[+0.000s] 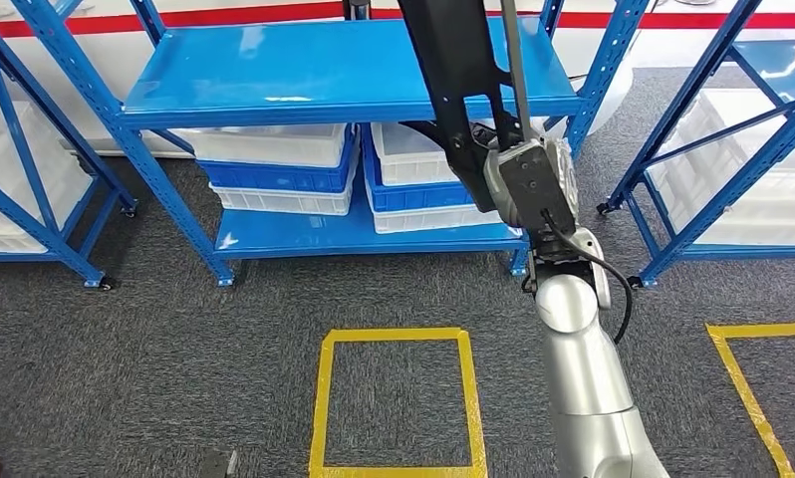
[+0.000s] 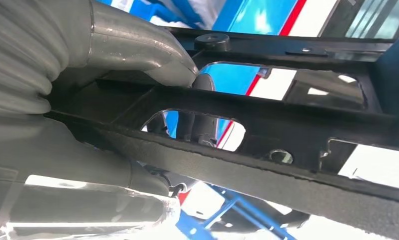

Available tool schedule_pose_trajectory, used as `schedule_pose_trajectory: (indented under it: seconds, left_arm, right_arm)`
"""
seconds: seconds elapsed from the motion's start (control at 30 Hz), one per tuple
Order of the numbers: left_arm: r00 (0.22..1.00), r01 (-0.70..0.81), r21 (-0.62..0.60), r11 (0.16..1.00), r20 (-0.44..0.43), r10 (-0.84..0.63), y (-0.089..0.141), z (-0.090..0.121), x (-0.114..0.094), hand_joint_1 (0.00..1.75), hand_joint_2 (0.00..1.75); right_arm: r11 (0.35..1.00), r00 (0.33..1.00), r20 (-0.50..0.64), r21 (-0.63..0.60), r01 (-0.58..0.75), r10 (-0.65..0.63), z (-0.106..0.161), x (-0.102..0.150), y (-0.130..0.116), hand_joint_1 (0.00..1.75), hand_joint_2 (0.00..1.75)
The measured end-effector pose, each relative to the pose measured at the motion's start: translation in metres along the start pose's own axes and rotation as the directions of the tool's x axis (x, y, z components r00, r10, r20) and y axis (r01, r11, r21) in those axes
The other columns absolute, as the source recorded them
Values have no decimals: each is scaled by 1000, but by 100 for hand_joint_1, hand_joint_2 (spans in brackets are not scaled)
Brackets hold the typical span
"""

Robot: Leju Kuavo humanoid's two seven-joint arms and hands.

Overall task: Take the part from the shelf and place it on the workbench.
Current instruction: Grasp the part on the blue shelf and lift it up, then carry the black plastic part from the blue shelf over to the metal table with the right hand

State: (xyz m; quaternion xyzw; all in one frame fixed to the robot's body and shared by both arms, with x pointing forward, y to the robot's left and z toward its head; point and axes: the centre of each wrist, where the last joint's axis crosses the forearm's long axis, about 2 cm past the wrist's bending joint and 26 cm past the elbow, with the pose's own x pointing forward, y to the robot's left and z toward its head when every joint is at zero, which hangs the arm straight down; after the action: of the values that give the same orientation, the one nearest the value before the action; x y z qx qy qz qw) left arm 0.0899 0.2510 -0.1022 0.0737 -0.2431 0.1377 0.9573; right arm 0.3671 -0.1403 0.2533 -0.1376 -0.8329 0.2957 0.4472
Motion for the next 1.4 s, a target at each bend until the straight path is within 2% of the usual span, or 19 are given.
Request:
schedule_pose_trajectory:
  seconds: [0.47, 1.03, 1.4]
  left_arm:
    - [994, 105, -32, 994, -8, -105, -10, -2, 14, 0, 175]
    - [990, 140, -26, 990, -20, -141, -14, -3, 18, 0, 175]
    - [992, 121, 9, 993, -39, -121, -9, 0, 7, 0, 175]
  right_arm:
    - [993, 993, -114, -116, 19, -32, 49, -34, -12, 175, 175]
    - [989, 993, -95, -132, 60, -73, 53, -38, -15, 175, 175]
    - [988, 991, -82, -118, 97, -107, 37, -46, -14, 175, 175]
